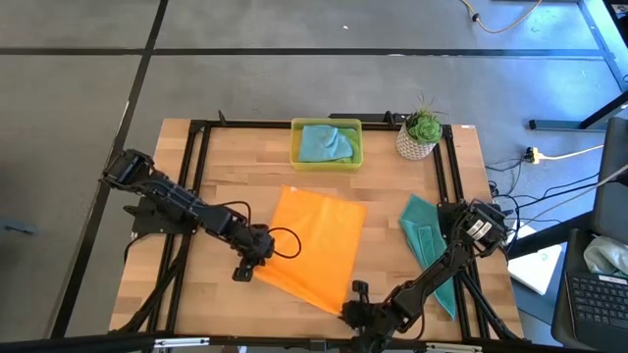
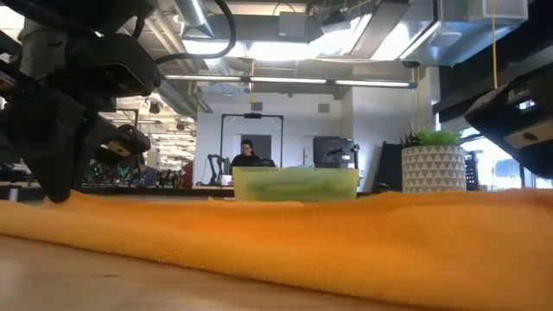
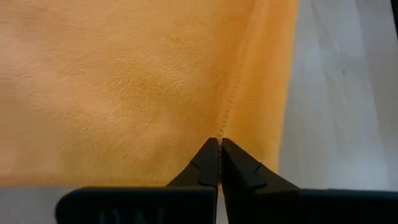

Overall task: Fold microfiber towels
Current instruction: Fold the orange cloth

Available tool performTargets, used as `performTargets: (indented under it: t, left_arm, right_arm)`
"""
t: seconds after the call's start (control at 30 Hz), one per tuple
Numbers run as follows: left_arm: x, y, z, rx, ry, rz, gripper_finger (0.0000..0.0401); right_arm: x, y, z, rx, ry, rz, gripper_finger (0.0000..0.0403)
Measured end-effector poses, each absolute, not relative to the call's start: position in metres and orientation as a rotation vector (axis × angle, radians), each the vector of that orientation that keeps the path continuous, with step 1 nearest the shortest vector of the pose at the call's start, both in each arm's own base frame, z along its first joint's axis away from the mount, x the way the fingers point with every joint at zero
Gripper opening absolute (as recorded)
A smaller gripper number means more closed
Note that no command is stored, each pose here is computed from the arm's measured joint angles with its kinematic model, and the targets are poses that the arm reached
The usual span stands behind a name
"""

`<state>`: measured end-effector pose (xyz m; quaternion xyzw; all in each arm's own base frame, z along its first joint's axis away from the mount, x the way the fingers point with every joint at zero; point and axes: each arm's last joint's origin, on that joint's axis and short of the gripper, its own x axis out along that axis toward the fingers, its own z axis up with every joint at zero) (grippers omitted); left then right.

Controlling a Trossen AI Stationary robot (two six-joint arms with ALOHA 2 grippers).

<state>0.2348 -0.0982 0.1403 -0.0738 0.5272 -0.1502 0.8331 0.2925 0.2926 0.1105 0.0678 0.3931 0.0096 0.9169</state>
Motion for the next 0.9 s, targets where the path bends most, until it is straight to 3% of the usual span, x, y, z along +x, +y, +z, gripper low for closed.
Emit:
performTargets:
  t: [0.1, 0.43, 0.7, 0.9]
  left_arm:
    - [0.237, -0.107, 0.149, -0.120, 1.129, -0.316, 0.0000]
    - [0.244, -0.145, 0.199, 0.066, 1.064, -0.267, 0.0000]
    - [0.235, -0.133, 0.211, 0.477, 1.020, 0.156, 0.0000]
    - [0.243, -0.113, 0.211, 0.584, 0.977, 0.318, 0.0000]
  right_arm:
    - [0.296, 0.298, 0.120, 0.105, 0.843, 0.076, 0.0008]
    - [0.305, 0.305, 0.170, -0.104, 0.947, -0.008, 0.0006]
    - [0.287, 0.282, 0.179, -0.337, 1.051, -0.279, 0.0013]
    - [0.278, 0.260, 0.175, -0.490, 1.047, -0.462, 0.0009]
